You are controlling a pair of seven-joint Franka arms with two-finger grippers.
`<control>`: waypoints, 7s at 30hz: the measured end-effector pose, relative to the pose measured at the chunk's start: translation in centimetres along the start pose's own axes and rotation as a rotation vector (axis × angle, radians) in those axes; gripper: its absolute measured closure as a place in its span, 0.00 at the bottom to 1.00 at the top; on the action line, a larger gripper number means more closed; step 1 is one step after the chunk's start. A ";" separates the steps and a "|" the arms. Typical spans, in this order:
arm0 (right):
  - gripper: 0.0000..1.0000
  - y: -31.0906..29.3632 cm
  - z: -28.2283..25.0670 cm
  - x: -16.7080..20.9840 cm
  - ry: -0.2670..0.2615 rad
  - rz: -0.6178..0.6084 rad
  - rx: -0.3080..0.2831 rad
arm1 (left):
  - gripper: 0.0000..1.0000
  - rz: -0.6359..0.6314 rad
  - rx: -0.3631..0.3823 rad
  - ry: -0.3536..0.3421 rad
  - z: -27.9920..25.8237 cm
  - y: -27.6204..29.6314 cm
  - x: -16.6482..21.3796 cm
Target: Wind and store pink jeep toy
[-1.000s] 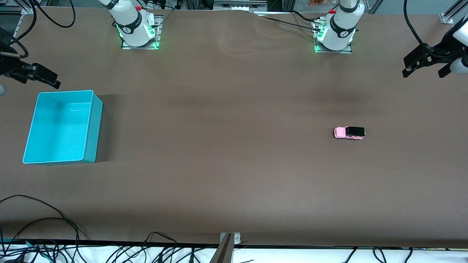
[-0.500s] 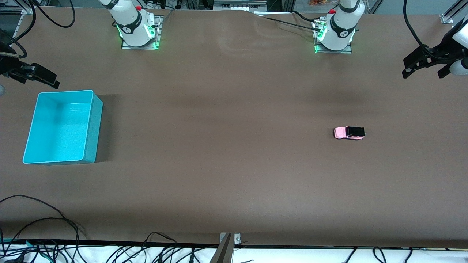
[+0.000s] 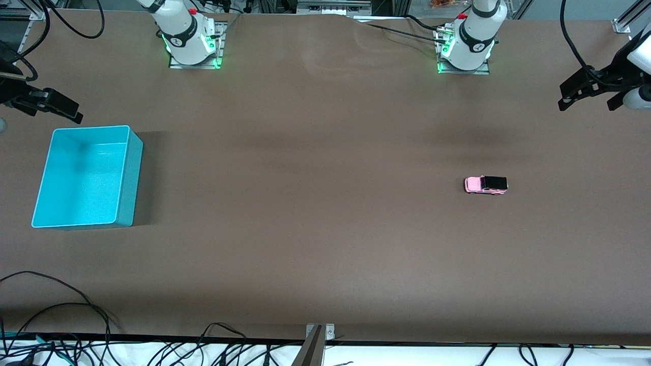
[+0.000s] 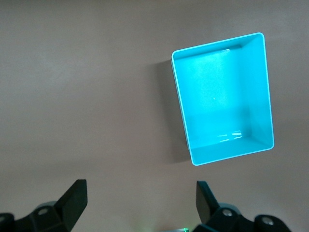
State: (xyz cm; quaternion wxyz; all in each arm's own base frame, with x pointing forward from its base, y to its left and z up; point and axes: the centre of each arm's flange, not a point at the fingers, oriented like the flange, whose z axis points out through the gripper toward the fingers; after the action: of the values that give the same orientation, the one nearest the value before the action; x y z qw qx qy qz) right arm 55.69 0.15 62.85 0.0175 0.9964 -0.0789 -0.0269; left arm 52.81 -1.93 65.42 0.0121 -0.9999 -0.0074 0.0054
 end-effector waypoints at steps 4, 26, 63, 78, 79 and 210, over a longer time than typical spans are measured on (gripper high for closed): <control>0.00 0.0 0.0 0.0 0.000 0.001 0.000 | 0.00 -0.004 0.001 -0.014 1.4 0.0 0.5; 0.00 0.0 0.1 0.1 -0.002 0.003 0.000 | 0.00 -0.011 -0.001 -0.024 17.7 0.4 4.6; 0.00 1.4 0.2 0.3 -0.005 0.029 0.000 | 0.00 0.629 -0.044 -0.135 40.3 0.5 2.4; 0.00 1.4 0.5 0.3 -0.016 0.029 -0.002 | 0.00 1.242 -0.023 -0.019 39.7 -0.1 3.5; 0.00 1.4 0.6 0.3 -0.018 0.029 -0.002 | 0.00 1.278 -0.023 -0.019 39.8 -0.1 3.4; 0.00 1.3 2.0 1.0 -0.052 0.030 -0.001 | 0.51 1.504 -0.111 0.035 45.2 -0.5 1.6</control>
State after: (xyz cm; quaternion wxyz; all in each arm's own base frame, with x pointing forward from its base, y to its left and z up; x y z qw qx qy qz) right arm 56.40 -1.39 60.85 0.0163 0.9941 -0.0941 -0.0523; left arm 53.94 -0.35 20.22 -0.0454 -0.7344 0.6772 -0.0040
